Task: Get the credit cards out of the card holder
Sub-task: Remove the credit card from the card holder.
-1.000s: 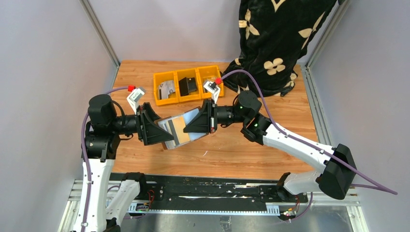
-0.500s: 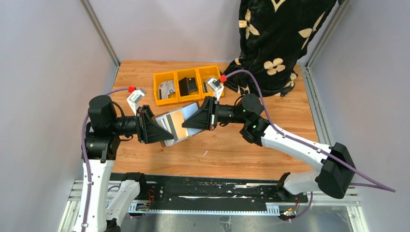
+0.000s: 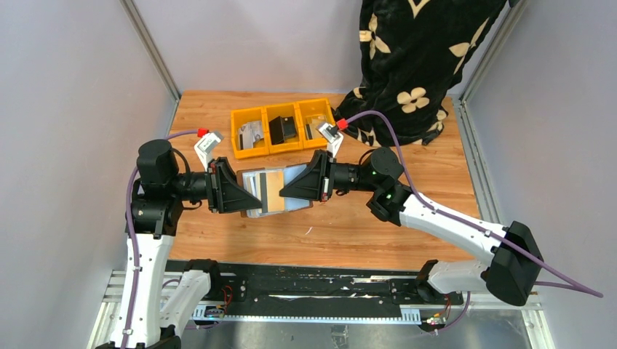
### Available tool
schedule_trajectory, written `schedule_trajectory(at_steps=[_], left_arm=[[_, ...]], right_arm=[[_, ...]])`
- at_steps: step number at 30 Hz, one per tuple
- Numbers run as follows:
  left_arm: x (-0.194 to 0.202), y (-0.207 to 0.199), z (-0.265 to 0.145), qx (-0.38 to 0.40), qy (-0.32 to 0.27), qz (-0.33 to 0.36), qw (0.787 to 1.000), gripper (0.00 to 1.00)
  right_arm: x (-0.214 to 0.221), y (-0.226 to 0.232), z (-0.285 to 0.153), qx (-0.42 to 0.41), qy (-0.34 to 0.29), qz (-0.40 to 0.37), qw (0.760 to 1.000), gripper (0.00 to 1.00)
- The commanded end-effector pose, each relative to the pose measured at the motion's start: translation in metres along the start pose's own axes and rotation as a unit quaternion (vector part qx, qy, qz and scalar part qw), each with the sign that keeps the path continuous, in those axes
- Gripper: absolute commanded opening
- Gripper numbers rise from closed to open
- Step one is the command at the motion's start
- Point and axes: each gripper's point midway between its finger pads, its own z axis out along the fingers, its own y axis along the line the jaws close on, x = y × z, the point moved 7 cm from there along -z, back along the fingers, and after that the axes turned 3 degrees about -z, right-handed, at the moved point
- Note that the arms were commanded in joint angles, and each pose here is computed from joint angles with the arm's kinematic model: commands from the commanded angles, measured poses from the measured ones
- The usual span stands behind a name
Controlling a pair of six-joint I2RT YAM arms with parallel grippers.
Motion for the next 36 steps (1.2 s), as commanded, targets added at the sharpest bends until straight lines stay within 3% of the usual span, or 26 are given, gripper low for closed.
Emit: schedule_trajectory(at_steps=[1,14,21,22,25,29,32,36], left_arm=[[-0.001,-0.014,-0.002,0.023,0.010,0.019,1.000,0.27],[0.000,-0.017,-0.002,0.018,0.006,0.016,1.000,0.30],[-0.001,-0.014,-0.002,0.013,0.003,0.015,1.000,0.27],[-0.001,-0.014,-0.002,0.012,0.003,0.014,1.000,0.26],[-0.002,-0.014,-0.002,0.007,0.000,0.017,1.000,0.22],[-0.003,-0.011,-0.001,0.002,-0.002,0.015,1.000,0.15],[-0.004,-0.011,-0.001,0.002,-0.003,0.018,1.000,0.13],[-0.006,-0.012,-0.001,0.002,-0.003,0.021,1.000,0.11]], right_arm=[[-0.007,0.009,-0.008,-0.009,-0.012,-0.025,1.000,0.00],[-0.006,0.013,-0.016,-0.012,-0.012,-0.035,0.999,0.00],[-0.007,0.019,-0.009,-0.032,-0.002,-0.031,0.999,0.00],[-0.006,0.018,-0.009,-0.032,0.001,-0.029,0.999,0.01],[-0.006,0.018,-0.007,-0.038,0.004,-0.023,0.999,0.31],[-0.008,0.019,-0.003,-0.048,-0.003,-0.021,0.999,0.38],[-0.011,0.017,0.002,-0.052,-0.004,-0.017,0.998,0.28],[-0.012,0.016,0.003,-0.052,-0.006,-0.014,0.999,0.02]])
